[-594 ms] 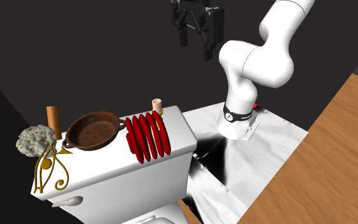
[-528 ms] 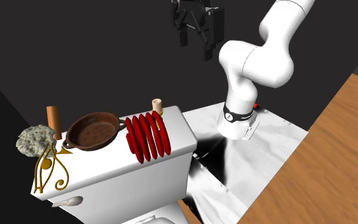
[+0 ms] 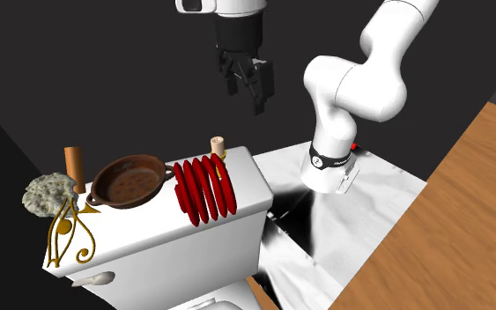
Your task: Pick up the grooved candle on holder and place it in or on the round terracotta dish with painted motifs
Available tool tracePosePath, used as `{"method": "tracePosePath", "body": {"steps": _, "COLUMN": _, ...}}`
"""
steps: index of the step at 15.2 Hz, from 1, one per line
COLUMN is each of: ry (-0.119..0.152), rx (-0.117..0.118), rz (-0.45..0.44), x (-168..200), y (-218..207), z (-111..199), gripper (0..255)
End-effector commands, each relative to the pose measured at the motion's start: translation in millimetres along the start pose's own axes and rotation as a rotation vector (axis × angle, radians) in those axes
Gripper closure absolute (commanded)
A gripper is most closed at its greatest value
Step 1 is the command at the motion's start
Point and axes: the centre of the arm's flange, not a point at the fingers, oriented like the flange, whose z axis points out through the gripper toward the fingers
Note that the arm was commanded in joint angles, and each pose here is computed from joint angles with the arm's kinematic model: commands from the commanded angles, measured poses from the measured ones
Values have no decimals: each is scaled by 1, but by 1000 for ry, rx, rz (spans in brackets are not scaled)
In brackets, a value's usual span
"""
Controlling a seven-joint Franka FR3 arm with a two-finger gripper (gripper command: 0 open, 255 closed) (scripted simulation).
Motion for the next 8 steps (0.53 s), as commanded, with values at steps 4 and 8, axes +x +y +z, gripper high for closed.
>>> {"method": "tracePosePath", "body": {"steps": 4, "ry": 27, "rx": 4, "rz": -20, "x": 21, "y": 35, "z": 53, "gripper": 0}}
{"method": "tracePosePath", "body": {"steps": 8, "ry": 47, "rx": 8, "rz": -35, "x": 37, "y": 62, "z": 95, "gripper": 0}}
